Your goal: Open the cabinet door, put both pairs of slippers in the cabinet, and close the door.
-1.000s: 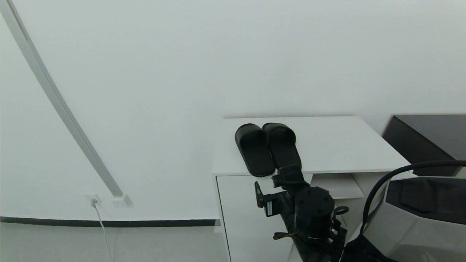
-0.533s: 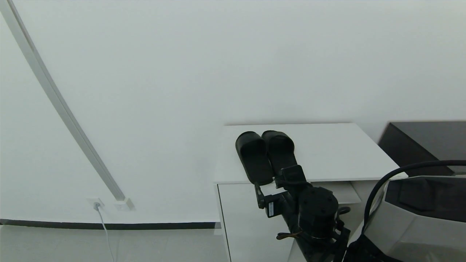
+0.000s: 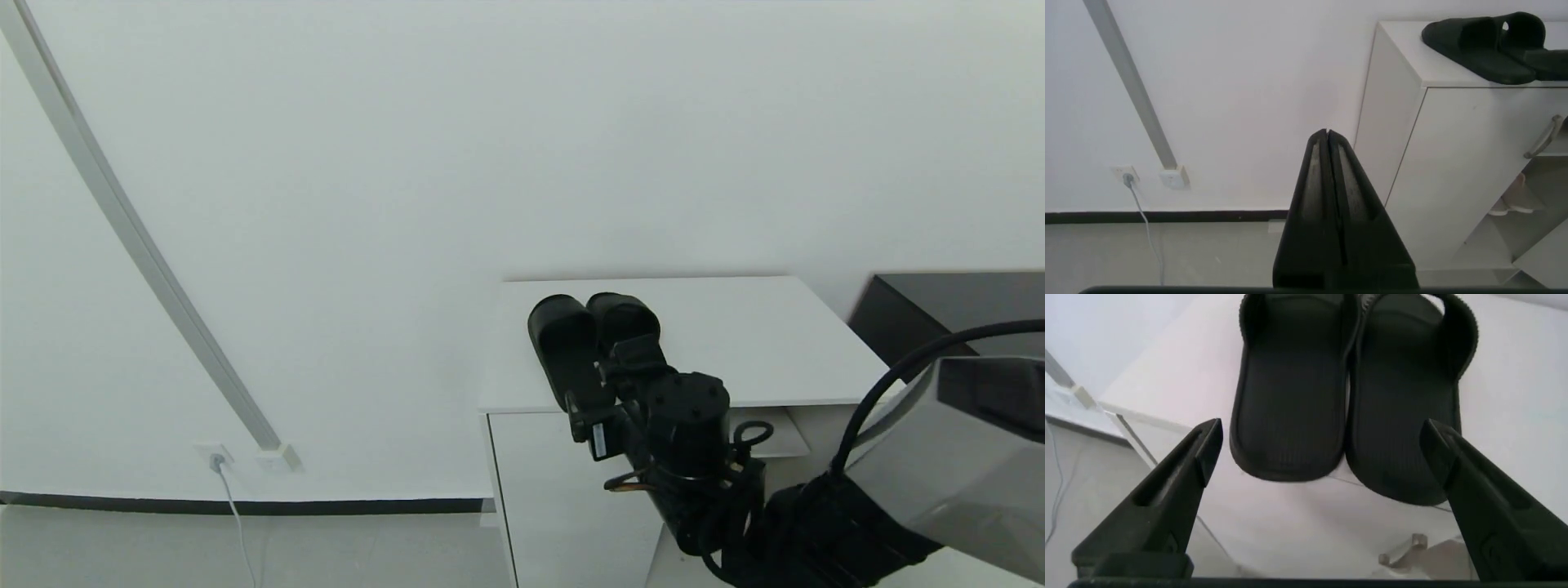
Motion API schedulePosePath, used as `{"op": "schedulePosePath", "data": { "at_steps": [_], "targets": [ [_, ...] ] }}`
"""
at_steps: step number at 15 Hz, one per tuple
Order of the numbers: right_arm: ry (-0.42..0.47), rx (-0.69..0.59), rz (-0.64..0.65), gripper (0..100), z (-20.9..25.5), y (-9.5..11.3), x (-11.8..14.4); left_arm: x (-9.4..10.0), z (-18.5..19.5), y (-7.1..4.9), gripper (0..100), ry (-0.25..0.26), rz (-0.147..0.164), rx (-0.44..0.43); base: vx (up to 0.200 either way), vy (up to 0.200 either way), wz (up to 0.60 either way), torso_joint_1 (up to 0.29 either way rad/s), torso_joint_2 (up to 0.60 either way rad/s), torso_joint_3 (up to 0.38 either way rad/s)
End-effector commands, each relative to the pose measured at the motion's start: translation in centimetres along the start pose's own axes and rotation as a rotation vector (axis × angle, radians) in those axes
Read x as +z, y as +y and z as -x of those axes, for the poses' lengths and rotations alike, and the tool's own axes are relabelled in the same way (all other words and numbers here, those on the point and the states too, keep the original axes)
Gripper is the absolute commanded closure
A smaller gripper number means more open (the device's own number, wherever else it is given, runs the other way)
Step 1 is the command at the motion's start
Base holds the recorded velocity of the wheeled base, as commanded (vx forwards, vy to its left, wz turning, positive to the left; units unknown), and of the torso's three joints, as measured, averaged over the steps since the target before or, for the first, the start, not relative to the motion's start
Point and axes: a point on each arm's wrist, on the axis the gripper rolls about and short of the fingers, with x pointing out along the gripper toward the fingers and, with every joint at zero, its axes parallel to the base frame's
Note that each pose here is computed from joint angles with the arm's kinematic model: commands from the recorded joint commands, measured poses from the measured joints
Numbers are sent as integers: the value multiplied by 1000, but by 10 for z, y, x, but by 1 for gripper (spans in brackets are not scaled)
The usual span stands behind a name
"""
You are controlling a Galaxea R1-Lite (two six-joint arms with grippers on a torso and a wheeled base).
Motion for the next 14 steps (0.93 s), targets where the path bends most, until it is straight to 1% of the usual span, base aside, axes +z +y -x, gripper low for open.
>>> {"op": "schedulePosePath", "data": {
  "at_steps": [1, 2, 3, 4, 7, 9, 12, 13, 14],
  "targets": [
    [-46, -3, -100, 0, 1, -2, 58, 0, 0, 0, 100, 1, 0, -1, 0, 0, 0, 0, 0, 0],
    [-2, -8, -117, 0, 3, -3, 72, 0, 0, 0, 100, 1, 0, -1, 0, 0, 0, 0, 0, 0],
    [41, -12, -137, 0, 5, -2, 80, 0, 0, 0, 100, 1, 0, 0, 0, 0, 0, 0, 0, 0],
    [61, -18, -144, 0, 5, -3, 81, 0, 0, 0, 100, 1, 0, 0, 0, 0, 0, 0, 0, 0],
    [103, -28, -151, 0, 4, -3, 70, 0, 0, 0, 100, 1, 0, -3, 0, 0, 0, 0, 0, 0],
    [116, -30, -147, 0, 2, -1, 64, 0, 0, 0, 100, 1, 2, -3, 200, 0, 0, 0, 2, 2],
    [136, -35, -130, 0, -6, 2, 41, 0, 0, 0, 100, 1, 2, -3, 200, 0, 0, -4, -2, 5],
    [132, -42, -131, 0, -13, 4, 29, 0, 0, 0, 100, 1, 2, -1, 200, 0, 0, 22, -2, -2],
    [138, -50, -126, 0, -17, 2, 21, 0, 0, 0, 100, 1, 3, -1, 0, 0, 0, 0, 0, 0]
  ]
}}
